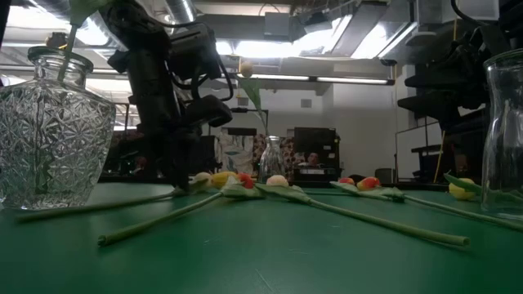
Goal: Sort flowers into vase by color
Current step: Put the left white tulip into the top transparent vase
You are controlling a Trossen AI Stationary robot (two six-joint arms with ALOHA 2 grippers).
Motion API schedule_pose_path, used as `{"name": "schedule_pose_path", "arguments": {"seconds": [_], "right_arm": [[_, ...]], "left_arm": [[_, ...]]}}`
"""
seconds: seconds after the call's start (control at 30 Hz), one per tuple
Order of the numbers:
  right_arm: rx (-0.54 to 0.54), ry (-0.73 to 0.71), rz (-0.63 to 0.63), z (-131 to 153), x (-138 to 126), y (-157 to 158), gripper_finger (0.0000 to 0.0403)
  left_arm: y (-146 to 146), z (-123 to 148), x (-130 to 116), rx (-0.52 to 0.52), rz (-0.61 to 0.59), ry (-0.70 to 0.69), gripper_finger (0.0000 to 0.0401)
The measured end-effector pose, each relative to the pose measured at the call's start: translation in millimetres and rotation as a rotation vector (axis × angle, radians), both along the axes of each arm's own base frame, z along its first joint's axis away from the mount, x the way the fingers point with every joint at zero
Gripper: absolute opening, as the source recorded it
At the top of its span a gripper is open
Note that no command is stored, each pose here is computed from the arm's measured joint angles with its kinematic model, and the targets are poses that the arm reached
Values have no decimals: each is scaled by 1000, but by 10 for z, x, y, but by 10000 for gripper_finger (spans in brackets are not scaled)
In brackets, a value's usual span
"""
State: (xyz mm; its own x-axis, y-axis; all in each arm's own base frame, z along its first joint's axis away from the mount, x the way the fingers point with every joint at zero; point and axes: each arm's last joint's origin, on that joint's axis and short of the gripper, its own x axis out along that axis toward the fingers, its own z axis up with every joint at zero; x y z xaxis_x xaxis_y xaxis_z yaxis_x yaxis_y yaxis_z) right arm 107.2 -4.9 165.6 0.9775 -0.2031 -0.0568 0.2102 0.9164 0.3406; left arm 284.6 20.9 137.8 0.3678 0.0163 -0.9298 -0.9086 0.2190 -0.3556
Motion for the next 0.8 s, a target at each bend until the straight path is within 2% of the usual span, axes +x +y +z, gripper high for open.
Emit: {"name": "schedule_pose_path", "arguments": {"seconds": [0.53, 0.8], "right_arm": [[0, 0, 0, 0, 0, 0, 253], [0, 12, -1, -10, -1, 0, 253]], "left_arm": [[4, 64, 82, 13, -27, -106, 1], [23, 197, 60, 38, -44, -156, 1]]}}
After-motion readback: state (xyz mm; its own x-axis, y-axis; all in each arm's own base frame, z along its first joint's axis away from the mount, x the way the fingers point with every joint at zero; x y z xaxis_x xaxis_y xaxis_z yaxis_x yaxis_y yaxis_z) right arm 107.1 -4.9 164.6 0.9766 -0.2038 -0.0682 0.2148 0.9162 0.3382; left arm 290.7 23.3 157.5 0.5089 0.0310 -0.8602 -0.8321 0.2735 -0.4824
